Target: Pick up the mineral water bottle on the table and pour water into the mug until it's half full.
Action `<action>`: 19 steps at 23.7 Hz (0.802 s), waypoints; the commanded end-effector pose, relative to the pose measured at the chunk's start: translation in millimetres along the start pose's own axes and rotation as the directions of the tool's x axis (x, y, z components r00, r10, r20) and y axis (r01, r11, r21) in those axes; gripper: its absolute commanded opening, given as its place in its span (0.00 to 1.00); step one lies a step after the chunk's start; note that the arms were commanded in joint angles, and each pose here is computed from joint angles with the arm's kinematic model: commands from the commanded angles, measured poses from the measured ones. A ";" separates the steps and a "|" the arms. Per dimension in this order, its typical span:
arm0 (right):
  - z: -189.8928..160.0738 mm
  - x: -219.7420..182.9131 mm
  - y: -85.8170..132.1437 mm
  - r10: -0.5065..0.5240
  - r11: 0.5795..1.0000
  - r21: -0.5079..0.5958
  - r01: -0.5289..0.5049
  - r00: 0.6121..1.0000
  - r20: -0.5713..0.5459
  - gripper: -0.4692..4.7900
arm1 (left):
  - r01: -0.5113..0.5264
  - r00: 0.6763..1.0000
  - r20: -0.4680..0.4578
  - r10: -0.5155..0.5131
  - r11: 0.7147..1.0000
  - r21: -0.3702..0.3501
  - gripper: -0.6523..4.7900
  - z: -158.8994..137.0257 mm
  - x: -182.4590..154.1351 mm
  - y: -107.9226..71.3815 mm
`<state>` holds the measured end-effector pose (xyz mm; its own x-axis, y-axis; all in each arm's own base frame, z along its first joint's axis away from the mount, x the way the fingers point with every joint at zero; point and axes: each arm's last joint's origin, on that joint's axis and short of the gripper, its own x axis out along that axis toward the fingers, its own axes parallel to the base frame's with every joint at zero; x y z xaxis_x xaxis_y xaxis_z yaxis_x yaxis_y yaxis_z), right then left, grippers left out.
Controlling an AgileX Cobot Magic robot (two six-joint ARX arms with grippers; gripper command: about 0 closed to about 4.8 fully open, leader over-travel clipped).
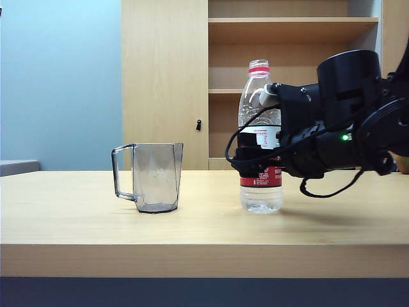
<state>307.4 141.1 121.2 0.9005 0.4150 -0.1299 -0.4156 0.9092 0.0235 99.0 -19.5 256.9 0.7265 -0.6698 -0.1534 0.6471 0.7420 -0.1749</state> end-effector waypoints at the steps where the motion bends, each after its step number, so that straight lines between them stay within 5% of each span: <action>1: 3.5 6.8 0.5 -0.001 1.000 0.014 0.001 1.000 0.026 1.00 | 0.006 1.000 0.010 -0.006 1.000 0.013 0.11 2.4 -0.6 -0.8; 5: 2.9 7.5 0.5 -0.001 0.999 0.033 0.000 1.000 0.024 0.78 | 0.006 1.000 0.010 -0.006 1.000 0.013 0.11 2.4 -0.6 -0.8; 10: 1.9 6.6 1.1 0.004 0.996 0.085 -0.006 1.000 0.021 0.76 | 0.005 1.000 0.009 -0.005 1.000 0.013 0.11 2.4 -0.6 -0.8; 13: 0.7 4.5 1.2 0.004 0.994 0.107 -0.006 1.000 0.016 0.65 | 0.006 1.000 0.009 -0.006 1.000 0.012 0.11 2.4 -0.6 -0.8; 19: 12.8 -8.2 7.2 0.021 0.998 0.060 -0.022 1.000 0.019 0.61 | 0.006 1.000 0.009 -0.006 1.000 0.012 0.11 2.4 -0.6 -0.8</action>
<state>298.7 143.1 124.6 0.8917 0.4288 -0.1446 -0.4161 0.9026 0.1108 99.0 -19.5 256.8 0.7264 -0.6698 -0.1539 0.6469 0.7420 -0.1758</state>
